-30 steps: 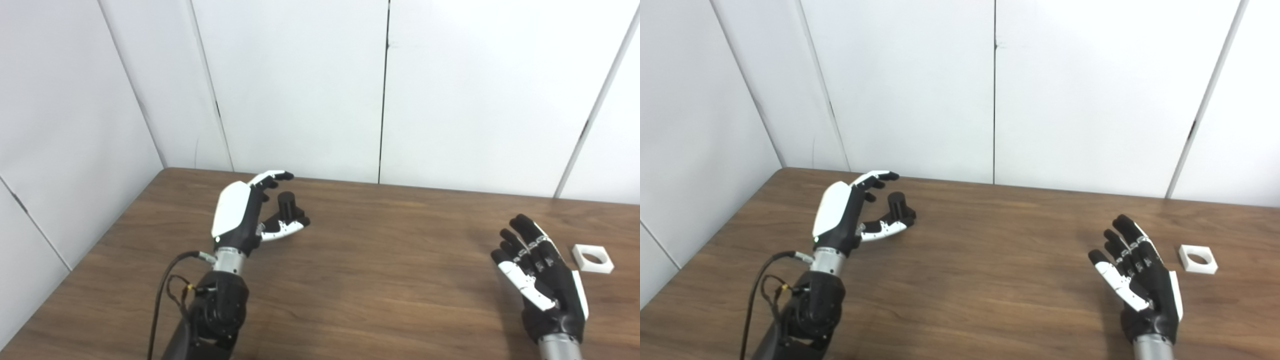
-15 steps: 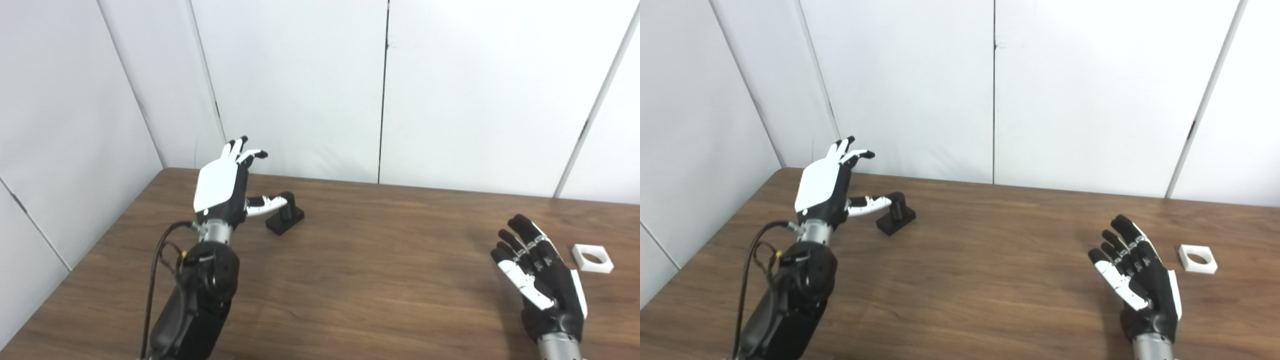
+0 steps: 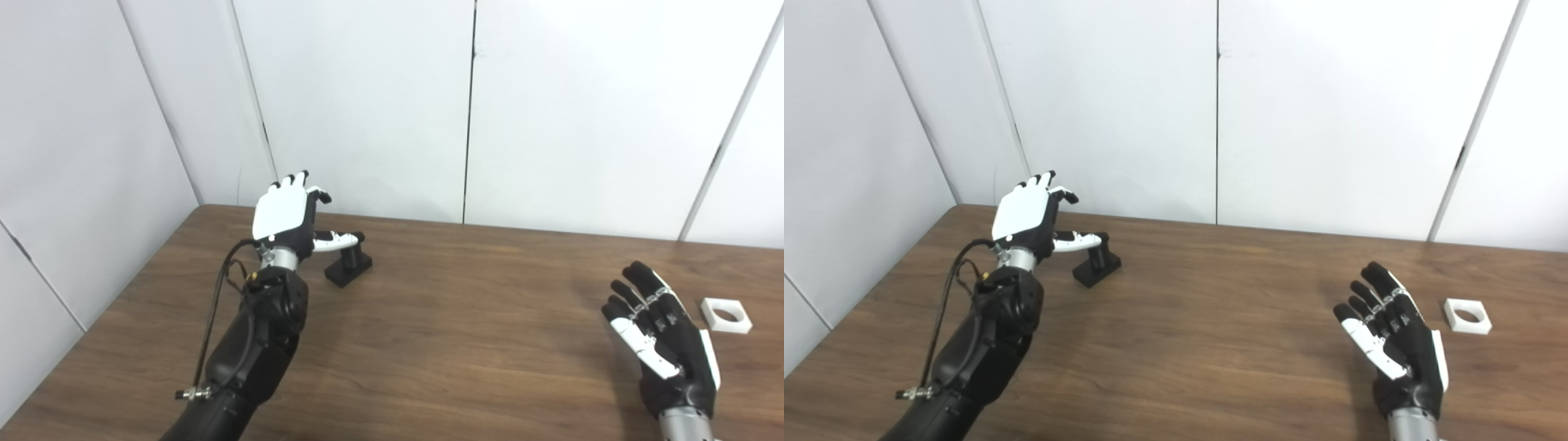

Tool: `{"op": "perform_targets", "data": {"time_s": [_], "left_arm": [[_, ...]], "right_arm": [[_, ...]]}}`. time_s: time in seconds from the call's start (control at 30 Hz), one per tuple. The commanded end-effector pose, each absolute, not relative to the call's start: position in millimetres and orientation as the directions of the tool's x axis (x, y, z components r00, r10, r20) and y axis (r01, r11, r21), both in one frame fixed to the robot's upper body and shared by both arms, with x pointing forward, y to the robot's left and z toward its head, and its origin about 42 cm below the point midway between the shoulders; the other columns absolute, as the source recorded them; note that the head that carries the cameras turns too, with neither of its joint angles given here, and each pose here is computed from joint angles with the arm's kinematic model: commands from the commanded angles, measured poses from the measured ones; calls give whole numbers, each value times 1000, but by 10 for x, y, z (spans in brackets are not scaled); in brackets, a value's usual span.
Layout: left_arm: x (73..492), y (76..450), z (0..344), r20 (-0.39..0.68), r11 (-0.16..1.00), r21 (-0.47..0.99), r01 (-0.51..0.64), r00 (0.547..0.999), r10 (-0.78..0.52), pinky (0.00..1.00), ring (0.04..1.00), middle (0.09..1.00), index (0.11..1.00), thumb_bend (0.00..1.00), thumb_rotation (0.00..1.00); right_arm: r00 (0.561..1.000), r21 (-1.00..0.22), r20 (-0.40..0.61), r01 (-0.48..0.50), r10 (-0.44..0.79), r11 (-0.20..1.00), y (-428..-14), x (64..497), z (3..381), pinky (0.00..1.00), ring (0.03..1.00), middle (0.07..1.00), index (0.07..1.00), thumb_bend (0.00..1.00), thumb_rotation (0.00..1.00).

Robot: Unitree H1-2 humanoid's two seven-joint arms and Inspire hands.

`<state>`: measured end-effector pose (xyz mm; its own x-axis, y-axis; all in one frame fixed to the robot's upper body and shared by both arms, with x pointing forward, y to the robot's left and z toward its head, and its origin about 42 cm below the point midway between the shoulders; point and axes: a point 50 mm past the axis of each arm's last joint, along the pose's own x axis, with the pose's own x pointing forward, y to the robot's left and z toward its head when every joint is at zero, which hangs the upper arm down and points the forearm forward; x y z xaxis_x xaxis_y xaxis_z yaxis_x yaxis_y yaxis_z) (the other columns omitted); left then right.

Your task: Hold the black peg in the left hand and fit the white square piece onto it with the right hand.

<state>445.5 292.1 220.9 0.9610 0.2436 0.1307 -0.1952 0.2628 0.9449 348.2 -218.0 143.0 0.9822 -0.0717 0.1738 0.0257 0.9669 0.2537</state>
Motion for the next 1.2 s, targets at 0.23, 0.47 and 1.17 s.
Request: {"op": "perform_targets", "data": {"time_s": [0.23,0.47,1.17], "left_arm": [[4684,2827,2313,163,237,945,-228,951,264,1000,1000,1000,674,968,540],[4746,2839,2068,117,228,956,-183,954,277,1000,1000,1000,676,960,516],[4751,3013,1623,74,214,967,-139,956,285,1000,999,929,536,680,171]], "right_arm": [[972,236,220,23,-77,971,-2190,3496,1544,798,811,842,795,631,159],[973,243,217,24,-78,970,-2202,3495,1554,812,816,850,798,628,154],[974,223,210,31,-79,974,-2277,3429,1588,839,813,854,798,633,161]]}}
